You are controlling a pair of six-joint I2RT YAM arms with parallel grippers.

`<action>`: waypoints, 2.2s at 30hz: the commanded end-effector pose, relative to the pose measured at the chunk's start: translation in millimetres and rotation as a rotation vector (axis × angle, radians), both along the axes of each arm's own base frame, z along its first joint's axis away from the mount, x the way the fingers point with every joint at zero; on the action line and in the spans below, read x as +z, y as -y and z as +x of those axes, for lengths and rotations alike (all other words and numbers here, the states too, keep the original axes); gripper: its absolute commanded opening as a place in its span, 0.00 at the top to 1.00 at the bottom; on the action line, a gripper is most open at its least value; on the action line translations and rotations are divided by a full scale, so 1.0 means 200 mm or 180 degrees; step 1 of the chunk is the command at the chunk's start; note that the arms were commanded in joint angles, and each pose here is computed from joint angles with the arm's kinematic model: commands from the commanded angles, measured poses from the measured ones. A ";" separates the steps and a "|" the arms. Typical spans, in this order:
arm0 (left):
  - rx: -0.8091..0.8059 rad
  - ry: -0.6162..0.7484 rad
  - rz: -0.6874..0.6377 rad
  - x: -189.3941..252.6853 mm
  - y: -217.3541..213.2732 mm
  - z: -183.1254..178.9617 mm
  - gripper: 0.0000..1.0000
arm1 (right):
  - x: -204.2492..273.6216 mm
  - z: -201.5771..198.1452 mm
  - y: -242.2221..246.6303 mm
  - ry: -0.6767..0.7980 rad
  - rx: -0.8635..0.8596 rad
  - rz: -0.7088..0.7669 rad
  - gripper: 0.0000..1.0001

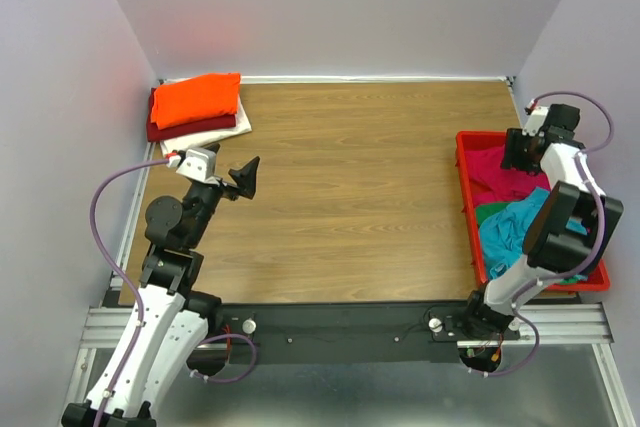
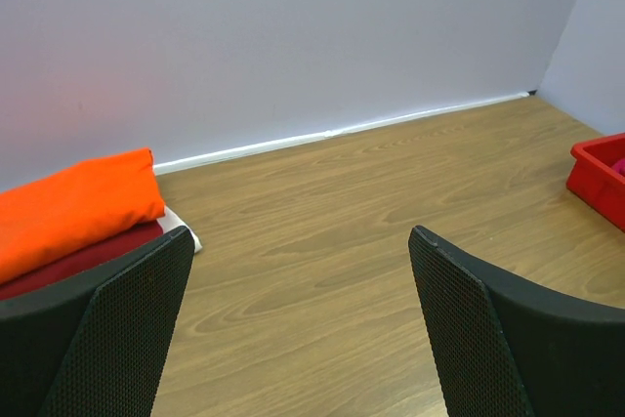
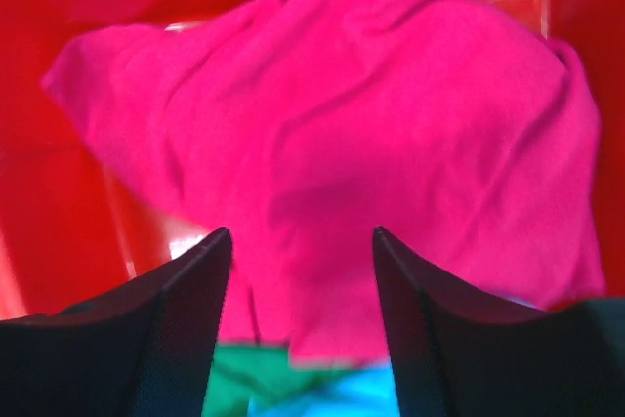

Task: Fold and stack the t-shirts
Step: Grab the tshirt from the pile, then move the tshirt to the center of the board

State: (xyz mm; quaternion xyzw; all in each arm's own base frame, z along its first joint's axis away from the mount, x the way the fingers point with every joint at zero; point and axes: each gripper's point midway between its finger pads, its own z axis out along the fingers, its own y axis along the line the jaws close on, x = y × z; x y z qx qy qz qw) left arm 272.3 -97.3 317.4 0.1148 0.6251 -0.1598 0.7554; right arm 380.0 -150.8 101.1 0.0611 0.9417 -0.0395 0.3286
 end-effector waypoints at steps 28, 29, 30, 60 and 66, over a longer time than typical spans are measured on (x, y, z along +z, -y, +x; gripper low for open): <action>-0.0010 0.0085 0.0028 0.02 0.01 -0.01 0.02 | 0.46 -0.02 -0.23 0.0843 0.0583 0.0194 0.99; -0.0020 0.0085 0.0029 0.02 0.01 -0.02 0.02 | 0.53 -0.02 -0.27 0.0945 0.0685 0.0263 0.99; -0.0009 0.0087 0.0033 0.02 0.01 -0.01 0.02 | 0.55 -0.05 -0.30 0.0935 0.0736 0.0333 0.99; -0.0011 0.0153 0.0152 0.03 0.01 -0.02 0.05 | 1.97 -0.36 -1.45 0.2515 0.3471 0.1543 0.99; 0.0002 0.0189 0.0175 0.03 0.00 -0.02 0.05 | 1.57 -0.43 -1.78 0.2026 0.4008 0.1655 0.99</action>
